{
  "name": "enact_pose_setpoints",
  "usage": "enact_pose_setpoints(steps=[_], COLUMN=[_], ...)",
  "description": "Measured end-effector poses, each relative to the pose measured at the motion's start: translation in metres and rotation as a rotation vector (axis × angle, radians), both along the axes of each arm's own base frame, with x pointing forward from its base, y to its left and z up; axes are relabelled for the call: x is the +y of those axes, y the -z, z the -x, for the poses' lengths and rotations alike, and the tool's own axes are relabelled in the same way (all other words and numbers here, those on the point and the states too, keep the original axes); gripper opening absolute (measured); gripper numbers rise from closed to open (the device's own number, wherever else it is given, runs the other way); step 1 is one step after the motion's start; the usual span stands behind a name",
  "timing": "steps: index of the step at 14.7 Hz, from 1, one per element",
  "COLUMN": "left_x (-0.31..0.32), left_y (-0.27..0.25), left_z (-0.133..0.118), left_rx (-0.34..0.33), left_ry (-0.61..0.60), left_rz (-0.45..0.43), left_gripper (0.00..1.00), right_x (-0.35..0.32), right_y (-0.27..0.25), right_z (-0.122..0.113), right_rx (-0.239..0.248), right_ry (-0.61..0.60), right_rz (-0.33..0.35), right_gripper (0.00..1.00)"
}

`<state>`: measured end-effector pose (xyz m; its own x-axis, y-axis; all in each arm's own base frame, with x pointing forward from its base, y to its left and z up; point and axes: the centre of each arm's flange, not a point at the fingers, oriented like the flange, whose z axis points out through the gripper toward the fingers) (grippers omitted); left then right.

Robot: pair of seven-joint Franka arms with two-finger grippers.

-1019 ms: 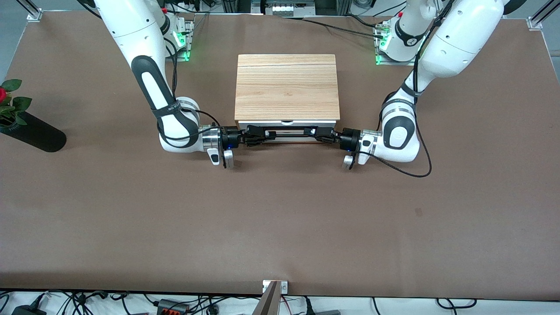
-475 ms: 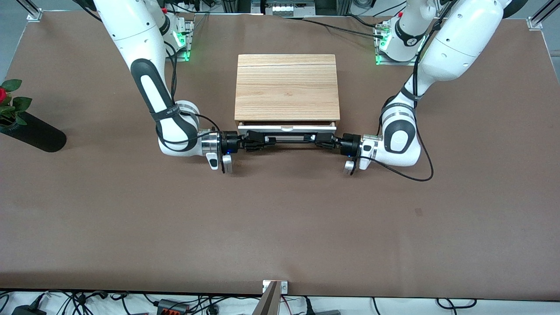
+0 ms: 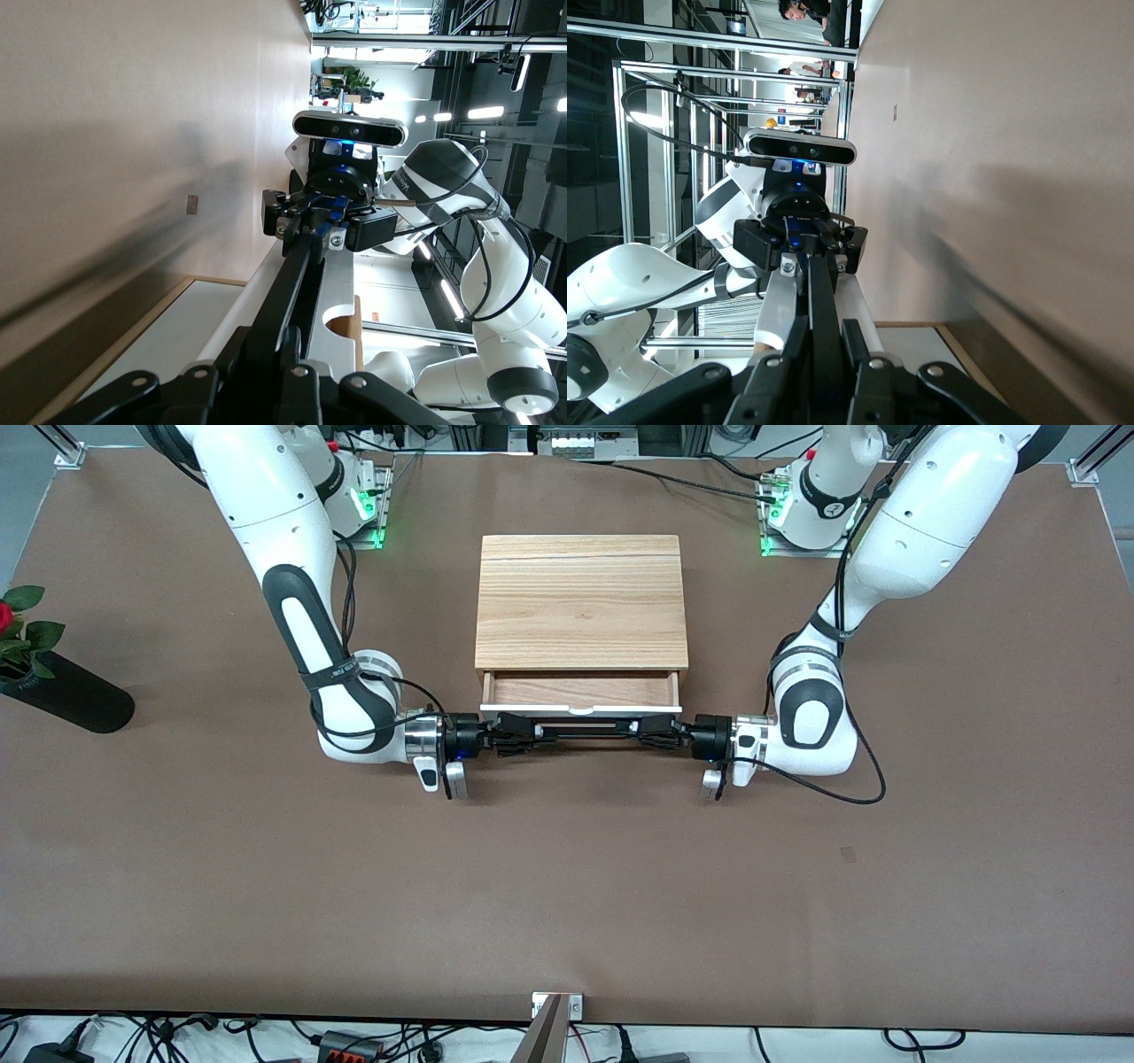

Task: Pull top drawer with both arms simultaneously
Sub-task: 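Pull the drawer handle outward with both grippers together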

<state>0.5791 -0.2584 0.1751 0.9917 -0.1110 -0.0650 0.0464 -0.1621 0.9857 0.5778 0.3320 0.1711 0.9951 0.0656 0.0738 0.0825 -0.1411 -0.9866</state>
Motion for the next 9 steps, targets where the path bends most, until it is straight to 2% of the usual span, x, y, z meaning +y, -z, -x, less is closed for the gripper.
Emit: enact_pose_setpoints(steps=[5, 9], left_x=[0.0, 0.002], left_y=[-0.001, 0.0], left_z=[-0.012, -0.012], left_rx=[-0.018, 0.005], left_ry=[-0.02, -0.025], left_rz=[-0.01, -0.014], left_gripper=[0.19, 0.24], right_x=[0.0, -0.02], right_y=[0.0, -0.003], right_z=[-0.013, -0.027], right_rx=[0.0, 0.0], right_ry=[0.017, 0.056], right_rz=[0.003, 0.012], right_gripper=[0.21, 0.54])
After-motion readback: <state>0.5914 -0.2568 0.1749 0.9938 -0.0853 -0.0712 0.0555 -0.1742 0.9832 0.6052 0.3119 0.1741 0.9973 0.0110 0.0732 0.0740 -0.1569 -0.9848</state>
